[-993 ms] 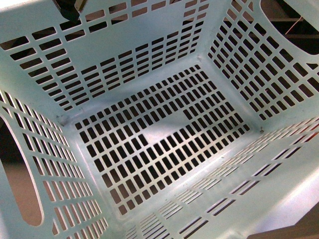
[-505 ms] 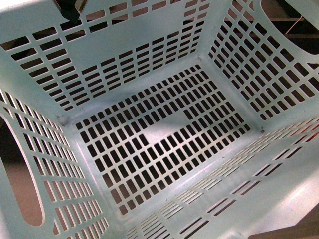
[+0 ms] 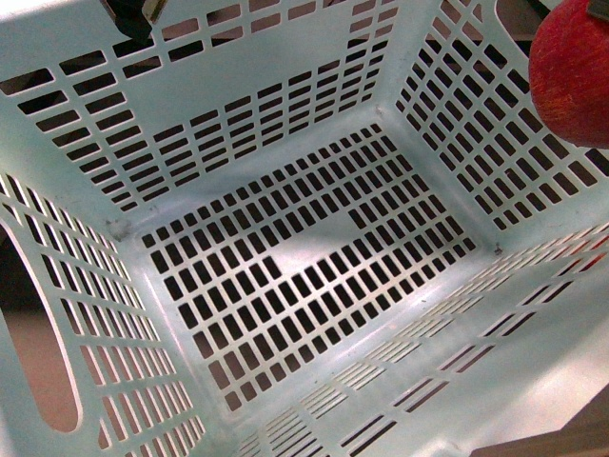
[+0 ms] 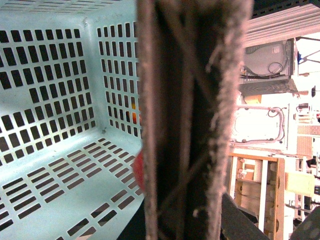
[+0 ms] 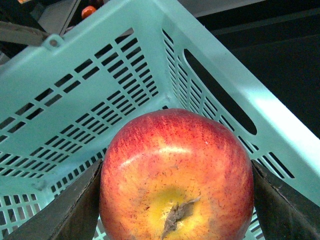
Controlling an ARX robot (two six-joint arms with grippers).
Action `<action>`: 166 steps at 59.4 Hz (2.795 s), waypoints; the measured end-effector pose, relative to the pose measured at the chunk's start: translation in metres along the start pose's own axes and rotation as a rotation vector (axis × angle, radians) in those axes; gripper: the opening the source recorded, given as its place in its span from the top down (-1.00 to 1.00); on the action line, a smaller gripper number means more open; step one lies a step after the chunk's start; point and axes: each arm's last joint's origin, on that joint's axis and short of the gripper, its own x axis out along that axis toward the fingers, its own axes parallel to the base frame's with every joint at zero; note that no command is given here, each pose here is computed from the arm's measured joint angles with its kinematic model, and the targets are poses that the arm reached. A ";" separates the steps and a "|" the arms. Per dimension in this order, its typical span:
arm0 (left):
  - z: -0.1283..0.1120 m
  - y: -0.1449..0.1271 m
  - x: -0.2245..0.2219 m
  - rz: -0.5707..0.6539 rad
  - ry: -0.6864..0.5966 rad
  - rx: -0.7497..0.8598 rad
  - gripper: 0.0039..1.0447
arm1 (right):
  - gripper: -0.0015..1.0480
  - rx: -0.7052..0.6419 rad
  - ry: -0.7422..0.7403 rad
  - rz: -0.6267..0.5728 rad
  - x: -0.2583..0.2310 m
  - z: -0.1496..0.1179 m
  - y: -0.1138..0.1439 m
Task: Pick apple with right arm and hold basket with left
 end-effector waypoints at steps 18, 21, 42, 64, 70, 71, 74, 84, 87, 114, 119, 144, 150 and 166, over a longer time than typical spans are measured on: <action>0.000 0.001 0.001 0.007 -0.005 0.005 0.88 | -0.83 0.065 -0.202 -0.241 -0.029 0.019 -0.034; 0.000 0.001 0.001 0.009 -0.010 0.006 0.88 | -0.83 0.074 -0.223 -0.252 -0.033 0.021 -0.037; 0.000 0.001 0.001 0.006 -0.002 0.000 0.88 | -0.15 -0.201 -0.374 -0.113 -0.040 -0.001 -0.054; 0.000 0.001 0.002 0.006 -0.001 0.003 0.88 | 0.96 -0.270 -0.365 -0.130 -0.054 -0.034 -0.084; 0.000 0.001 0.002 0.005 0.001 0.002 0.88 | 0.96 -0.270 -0.367 -0.134 -0.056 -0.038 -0.086; 0.000 0.001 0.002 0.005 0.001 0.002 0.88 | 0.96 -0.270 -0.368 -0.134 -0.056 -0.039 -0.086; 0.000 0.001 0.002 0.004 0.003 0.002 0.88 | 0.96 -0.270 -0.369 -0.134 -0.057 -0.041 -0.086; 0.000 0.001 0.002 0.005 0.001 0.003 0.88 | 0.96 -0.270 -0.368 -0.135 -0.060 -0.047 -0.087; 0.000 0.001 0.002 0.005 0.000 0.003 0.88 | 0.96 -0.270 -0.367 -0.135 -0.061 -0.049 -0.088; 0.000 0.001 0.002 0.005 0.000 0.003 0.88 | 0.96 -0.272 -0.396 -0.131 -0.069 -0.056 -0.088; 0.000 0.001 0.002 0.005 0.000 0.003 0.88 | 0.96 -0.272 -0.396 -0.131 -0.070 -0.056 -0.088; 0.000 0.001 0.002 0.006 0.001 0.003 0.88 | 0.64 -0.273 -0.391 -0.132 -0.079 -0.063 -0.088; 0.000 0.001 0.002 0.006 0.001 0.002 0.88 | 0.22 -0.273 -0.391 -0.132 -0.079 -0.063 -0.088; 0.000 0.001 0.002 0.006 0.000 0.003 0.88 | -0.63 -0.273 -0.391 -0.132 -0.079 -0.063 -0.088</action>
